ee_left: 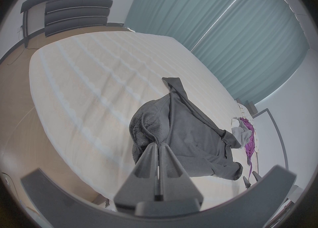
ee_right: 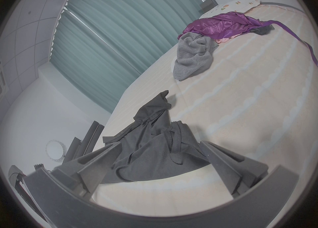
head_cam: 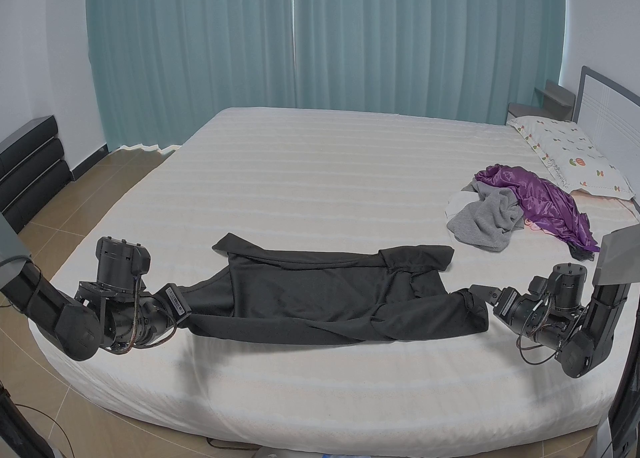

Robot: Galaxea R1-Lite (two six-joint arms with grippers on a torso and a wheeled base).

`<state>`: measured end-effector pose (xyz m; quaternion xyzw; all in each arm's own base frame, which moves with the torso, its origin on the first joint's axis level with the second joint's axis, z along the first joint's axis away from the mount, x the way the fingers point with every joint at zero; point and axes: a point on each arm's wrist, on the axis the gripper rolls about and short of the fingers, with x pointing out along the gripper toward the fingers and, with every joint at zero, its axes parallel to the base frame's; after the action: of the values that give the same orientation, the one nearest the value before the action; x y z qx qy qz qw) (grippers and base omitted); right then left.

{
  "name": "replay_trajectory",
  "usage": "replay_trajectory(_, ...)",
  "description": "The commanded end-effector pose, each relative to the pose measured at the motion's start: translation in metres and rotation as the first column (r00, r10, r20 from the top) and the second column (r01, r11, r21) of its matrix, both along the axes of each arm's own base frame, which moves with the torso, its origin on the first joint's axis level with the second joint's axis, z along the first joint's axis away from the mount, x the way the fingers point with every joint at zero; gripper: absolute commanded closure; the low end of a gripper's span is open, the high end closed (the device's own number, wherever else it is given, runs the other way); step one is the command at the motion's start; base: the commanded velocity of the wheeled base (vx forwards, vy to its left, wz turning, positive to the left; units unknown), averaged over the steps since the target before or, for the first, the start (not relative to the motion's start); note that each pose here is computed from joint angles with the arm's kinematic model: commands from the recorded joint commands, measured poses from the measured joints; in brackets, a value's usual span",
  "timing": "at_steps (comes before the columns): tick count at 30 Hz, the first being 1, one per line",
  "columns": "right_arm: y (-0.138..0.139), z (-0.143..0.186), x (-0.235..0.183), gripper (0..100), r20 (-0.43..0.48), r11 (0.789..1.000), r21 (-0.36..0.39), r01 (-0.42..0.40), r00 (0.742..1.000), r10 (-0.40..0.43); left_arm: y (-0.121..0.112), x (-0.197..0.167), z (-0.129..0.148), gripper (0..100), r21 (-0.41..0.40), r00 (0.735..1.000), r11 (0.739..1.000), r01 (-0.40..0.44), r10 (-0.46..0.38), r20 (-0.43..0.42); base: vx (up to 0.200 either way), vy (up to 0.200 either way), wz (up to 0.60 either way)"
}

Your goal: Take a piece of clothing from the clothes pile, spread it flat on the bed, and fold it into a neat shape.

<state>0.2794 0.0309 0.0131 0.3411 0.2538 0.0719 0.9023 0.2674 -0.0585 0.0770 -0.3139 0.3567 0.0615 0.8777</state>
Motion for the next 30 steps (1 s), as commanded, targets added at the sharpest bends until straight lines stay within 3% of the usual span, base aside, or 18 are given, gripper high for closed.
replay_trajectory(1, 0.006, 0.001, 0.004, 0, 0.009, 1.000, -0.003, -0.023, 1.000, 0.023, 0.000, -0.001, 0.002, 100, -0.001, 1.000, 1.000, 0.000, 0.000, 0.007, 0.000, 0.000, 0.00)
replay_trajectory(7, 0.019, -0.016, 0.022, 0, -0.012, 0.995, -0.065, -0.079, 0.997, 0.078, 0.000, -0.001, 0.002, 100, -0.003, 1.000, 1.000, 0.004, -0.004, 0.007, 0.000, 0.000, 0.00)
replay_trajectory(11, 0.016, -0.027, 0.028, 0, -0.033, 0.990, -0.122, -0.067, 0.997, 0.064, 0.000, -0.001, 0.002, 100, -0.003, 1.000, 1.000, 0.004, -0.004, 0.007, 0.000, 0.000, 0.00)
replay_trajectory(12, 0.016, -0.029, 0.027, 100, -0.035, 0.989, -0.132, -0.068, 0.997, 0.064, 0.000, -0.001, 0.002, 100, -0.004, 1.000, 1.000, 0.005, -0.005, 0.007, 0.000, 0.000, 0.00)
replay_trajectory(17, 0.009, -0.024, 0.022, 100, -0.022, 0.981, -0.182, -0.062, 0.998, 0.058, 0.000, -0.001, 0.002, 100, -0.003, 1.000, 1.000, 0.004, -0.004, 0.005, 0.000, 0.000, 0.00)
replay_trajectory(25, -0.005, 0.001, 0.013, 100, 0.036, 0.984, -0.180, -0.007, 0.999, 0.013, 0.001, -0.004, 0.002, 100, 0.023, 1.000, 0.999, 0.023, -0.023, 0.004, 0.000, 0.000, 0.00)
replay_trajectory(29, -0.011, 0.001, 0.003, 100, 0.015, 0.984, -0.178, -0.002, 1.000, 0.005, 0.001, -0.004, 0.000, 100, 0.028, 1.000, 0.999, 0.026, -0.026, -0.003, 0.000, 0.000, 0.00)
replay_trajectory(30, -0.011, -0.001, 0.001, 0, 0.002, 0.984, -0.178, -0.006, 1.000, 0.006, 0.001, -0.004, -0.001, 100, 0.028, 1.000, 0.999, 0.028, -0.028, -0.004, 0.000, 0.000, 0.00)
